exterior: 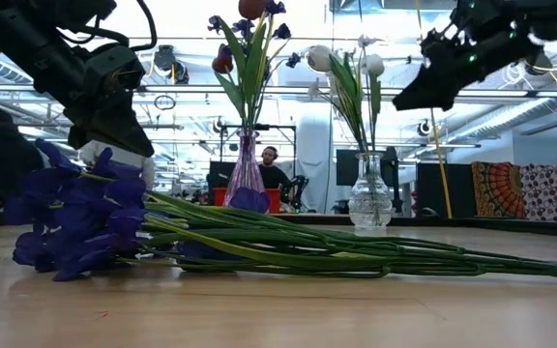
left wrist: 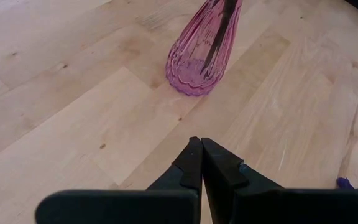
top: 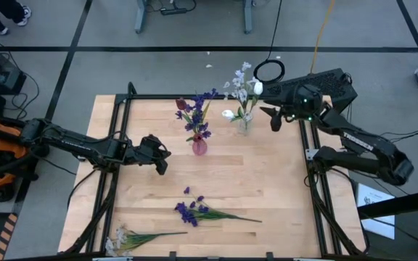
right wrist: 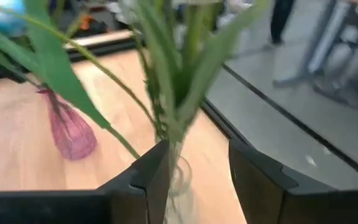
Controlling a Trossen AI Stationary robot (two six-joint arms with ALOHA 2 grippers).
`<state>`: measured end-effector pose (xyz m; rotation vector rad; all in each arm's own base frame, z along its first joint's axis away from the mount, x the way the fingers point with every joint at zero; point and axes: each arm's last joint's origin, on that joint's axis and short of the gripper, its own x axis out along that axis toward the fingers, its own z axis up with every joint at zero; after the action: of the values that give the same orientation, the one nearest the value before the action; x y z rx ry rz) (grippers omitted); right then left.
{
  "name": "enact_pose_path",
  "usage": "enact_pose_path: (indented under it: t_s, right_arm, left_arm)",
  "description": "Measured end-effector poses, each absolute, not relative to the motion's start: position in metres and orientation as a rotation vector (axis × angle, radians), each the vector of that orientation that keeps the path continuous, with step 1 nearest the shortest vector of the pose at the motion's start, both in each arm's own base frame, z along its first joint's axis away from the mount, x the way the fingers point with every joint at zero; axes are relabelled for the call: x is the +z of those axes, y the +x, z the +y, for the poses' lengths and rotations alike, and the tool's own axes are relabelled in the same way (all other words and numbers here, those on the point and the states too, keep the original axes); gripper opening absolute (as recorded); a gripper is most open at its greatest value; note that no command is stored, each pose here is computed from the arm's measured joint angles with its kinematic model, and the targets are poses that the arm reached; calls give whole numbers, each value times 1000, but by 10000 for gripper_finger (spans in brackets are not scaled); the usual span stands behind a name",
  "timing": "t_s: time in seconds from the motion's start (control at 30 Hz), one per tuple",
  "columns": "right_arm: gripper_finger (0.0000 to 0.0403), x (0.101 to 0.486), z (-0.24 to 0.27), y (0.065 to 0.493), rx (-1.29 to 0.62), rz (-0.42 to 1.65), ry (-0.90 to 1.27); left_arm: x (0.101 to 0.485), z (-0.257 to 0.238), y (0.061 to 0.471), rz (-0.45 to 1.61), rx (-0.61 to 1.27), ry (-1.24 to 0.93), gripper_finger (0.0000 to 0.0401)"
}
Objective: Sort flowers into vase by color
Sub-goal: Put the purple flowers into the transparent purple vase
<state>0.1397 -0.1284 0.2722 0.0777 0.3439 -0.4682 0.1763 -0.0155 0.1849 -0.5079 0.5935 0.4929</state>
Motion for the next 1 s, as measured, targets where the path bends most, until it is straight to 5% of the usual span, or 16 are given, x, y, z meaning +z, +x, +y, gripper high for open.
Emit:
enact_pose_path:
  t_s: [0.23, 0.5, 1.0]
  right_arm:
    - [121, 291, -111, 121, -575, 524, 362]
    - [8, 294, -76, 125, -534, 584, 477]
    - [0, 267, 15, 177, -518, 713, 614]
  left_arm:
    - [185, -16, 176, 595, 489, -510, 13]
    - [185, -16, 176, 598, 487, -511, 13]
    - [180, -20, 173, 736, 345, -567, 13]
